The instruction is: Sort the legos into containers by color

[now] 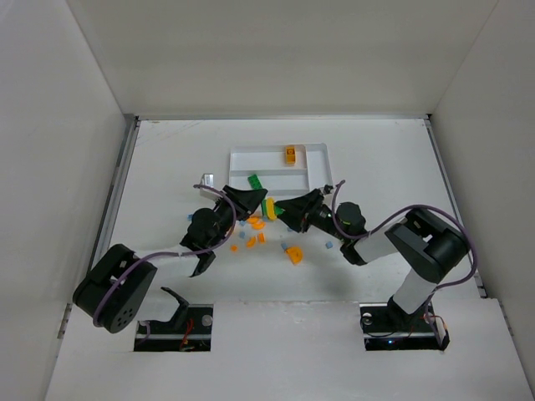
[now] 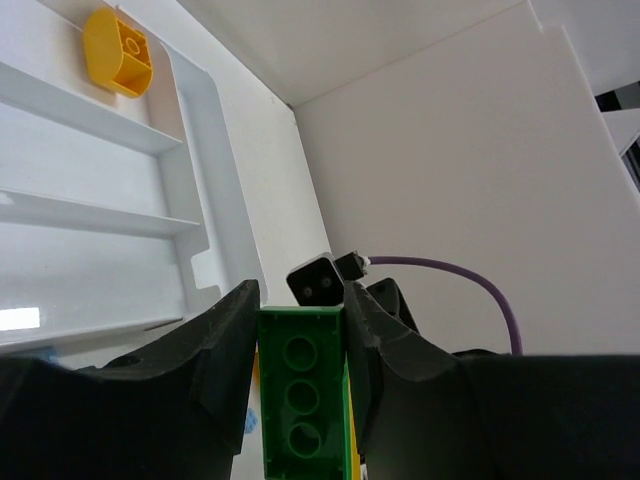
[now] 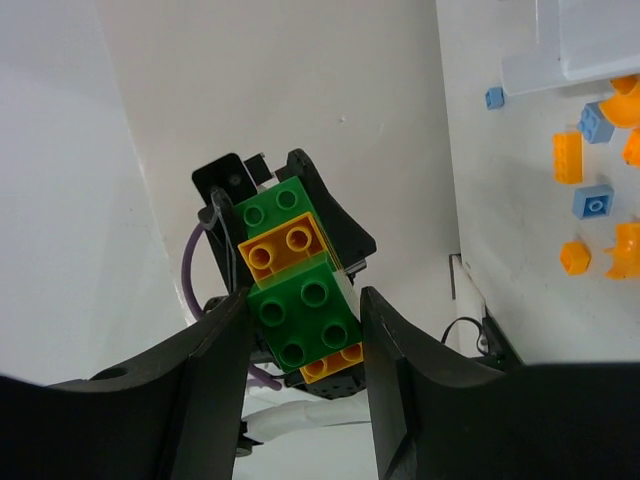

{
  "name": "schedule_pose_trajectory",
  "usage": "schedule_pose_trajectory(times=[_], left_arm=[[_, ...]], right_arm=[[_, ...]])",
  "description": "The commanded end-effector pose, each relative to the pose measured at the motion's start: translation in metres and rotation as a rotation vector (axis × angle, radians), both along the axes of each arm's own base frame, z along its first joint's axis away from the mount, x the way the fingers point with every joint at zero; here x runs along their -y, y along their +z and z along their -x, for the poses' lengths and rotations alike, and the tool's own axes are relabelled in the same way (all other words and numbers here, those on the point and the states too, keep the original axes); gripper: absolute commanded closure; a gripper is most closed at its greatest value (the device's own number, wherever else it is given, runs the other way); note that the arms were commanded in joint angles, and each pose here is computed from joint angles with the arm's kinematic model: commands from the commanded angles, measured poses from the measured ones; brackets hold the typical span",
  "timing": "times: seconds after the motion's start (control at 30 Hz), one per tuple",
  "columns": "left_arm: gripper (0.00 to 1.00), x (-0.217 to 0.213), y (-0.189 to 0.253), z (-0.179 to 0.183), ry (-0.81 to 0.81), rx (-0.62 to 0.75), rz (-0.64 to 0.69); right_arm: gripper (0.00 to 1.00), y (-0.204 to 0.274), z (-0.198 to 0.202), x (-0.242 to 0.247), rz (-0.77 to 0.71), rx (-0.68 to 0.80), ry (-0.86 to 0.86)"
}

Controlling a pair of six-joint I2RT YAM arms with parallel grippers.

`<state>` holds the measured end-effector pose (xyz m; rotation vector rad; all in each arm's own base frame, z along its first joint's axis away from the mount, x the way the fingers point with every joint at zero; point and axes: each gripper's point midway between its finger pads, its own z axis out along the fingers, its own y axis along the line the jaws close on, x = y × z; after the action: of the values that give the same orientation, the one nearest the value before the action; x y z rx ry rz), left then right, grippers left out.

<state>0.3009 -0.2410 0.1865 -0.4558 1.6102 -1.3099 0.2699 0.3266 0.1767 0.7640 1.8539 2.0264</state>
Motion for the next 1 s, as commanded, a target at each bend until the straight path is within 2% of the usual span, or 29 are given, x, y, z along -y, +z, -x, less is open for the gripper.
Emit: schedule_pose_trajectory(times=[0.0,0.3,0.53,0.67,0.77,0.97], left_arm=[[0.78,-0.020,0.014,-0.002,0.051,0.067,0.003],[0.79,-0.048,0.012,-0.011,0.109,0.048,-0.018],[0.79,-0.032,0.035,-0.018,0.076,0.087,0.003],[0.78,-0.039,0.035,-0.014,0.083,0.081,0.008],[0.78,-0.046,0.033,-0.005,0.088,0.086,0.003],[0.77,-0.061,0.030,0.010,0.104,0.083,-0.004]], right_arm=[[0.82,0.052,0.000,0.019,-0.128,0.166,-0.039],[0.82,0.045,-0.009,0.038,-0.094,0.173,-0.081],[0.83,0.030,-0.021,0.027,-0.007,0.176,-0.071],[0.83,0.007,-0.047,0.031,0.165,0.181,-0.100],[0.83,-0.009,-0.072,0.034,0.362,0.201,-0.122],[0.81,-0.034,-0.115,0.049,0.899,0.273,-0.166]])
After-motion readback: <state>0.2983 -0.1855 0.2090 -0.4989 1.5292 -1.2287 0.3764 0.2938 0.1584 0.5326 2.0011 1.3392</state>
